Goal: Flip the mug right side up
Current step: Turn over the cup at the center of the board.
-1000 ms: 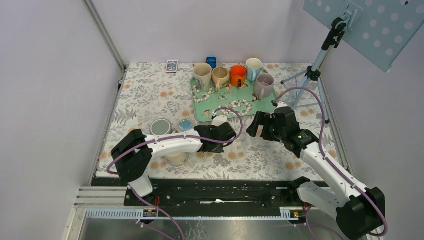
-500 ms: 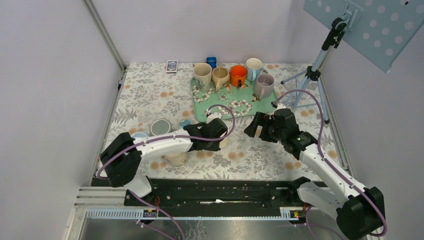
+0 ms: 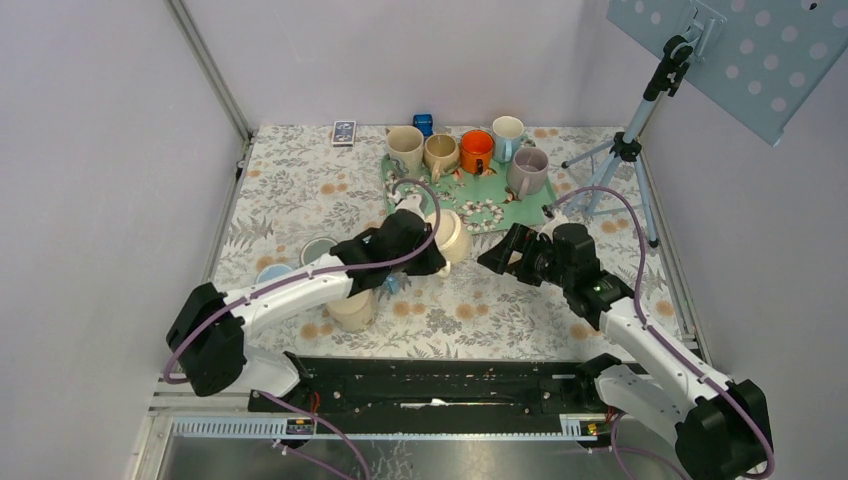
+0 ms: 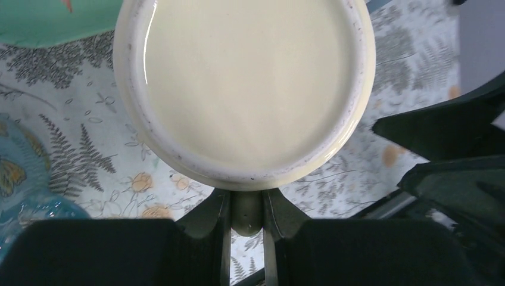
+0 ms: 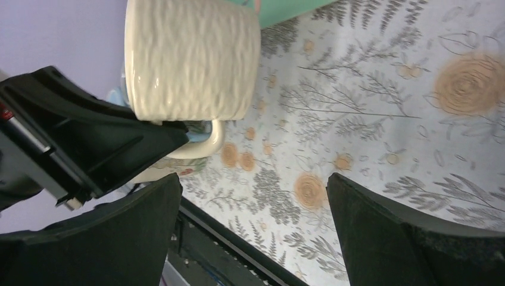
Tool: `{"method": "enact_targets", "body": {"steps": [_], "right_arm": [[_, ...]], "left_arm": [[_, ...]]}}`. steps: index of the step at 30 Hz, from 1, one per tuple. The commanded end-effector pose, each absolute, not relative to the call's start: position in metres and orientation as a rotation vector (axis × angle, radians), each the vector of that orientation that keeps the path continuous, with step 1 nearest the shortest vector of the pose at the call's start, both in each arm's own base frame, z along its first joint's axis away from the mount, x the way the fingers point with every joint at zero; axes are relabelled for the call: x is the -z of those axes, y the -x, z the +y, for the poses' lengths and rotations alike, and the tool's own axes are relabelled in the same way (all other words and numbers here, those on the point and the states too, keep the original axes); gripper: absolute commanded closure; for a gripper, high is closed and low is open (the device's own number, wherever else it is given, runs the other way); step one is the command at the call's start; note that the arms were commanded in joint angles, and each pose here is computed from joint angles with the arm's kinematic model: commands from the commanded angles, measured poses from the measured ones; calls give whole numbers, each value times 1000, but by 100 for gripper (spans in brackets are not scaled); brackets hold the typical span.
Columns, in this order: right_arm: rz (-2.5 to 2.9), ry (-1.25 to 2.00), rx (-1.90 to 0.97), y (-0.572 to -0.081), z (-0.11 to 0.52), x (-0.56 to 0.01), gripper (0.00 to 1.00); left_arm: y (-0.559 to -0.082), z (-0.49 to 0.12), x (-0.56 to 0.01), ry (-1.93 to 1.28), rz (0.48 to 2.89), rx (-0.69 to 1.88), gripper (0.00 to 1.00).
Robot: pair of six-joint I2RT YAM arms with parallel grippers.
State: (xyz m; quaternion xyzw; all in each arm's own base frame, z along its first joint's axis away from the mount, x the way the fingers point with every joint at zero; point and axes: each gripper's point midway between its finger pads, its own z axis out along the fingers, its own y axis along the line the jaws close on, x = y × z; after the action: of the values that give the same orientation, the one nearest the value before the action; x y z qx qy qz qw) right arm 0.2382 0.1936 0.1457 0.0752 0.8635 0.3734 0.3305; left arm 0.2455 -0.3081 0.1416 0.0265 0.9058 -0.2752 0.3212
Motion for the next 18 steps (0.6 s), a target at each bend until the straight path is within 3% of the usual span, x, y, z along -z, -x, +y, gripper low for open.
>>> {"method": "enact_targets", "body": {"steps": [1,18], "right_arm": [[2099,-159,-1172,-241,214,-183,0],[1756,-47,-1794,-236,255,-253,3]], "left_arm": [[-267,-335,-235,-25,2076,1087,100],[-262,-347,-329,-98,1810,1448,100]]}}
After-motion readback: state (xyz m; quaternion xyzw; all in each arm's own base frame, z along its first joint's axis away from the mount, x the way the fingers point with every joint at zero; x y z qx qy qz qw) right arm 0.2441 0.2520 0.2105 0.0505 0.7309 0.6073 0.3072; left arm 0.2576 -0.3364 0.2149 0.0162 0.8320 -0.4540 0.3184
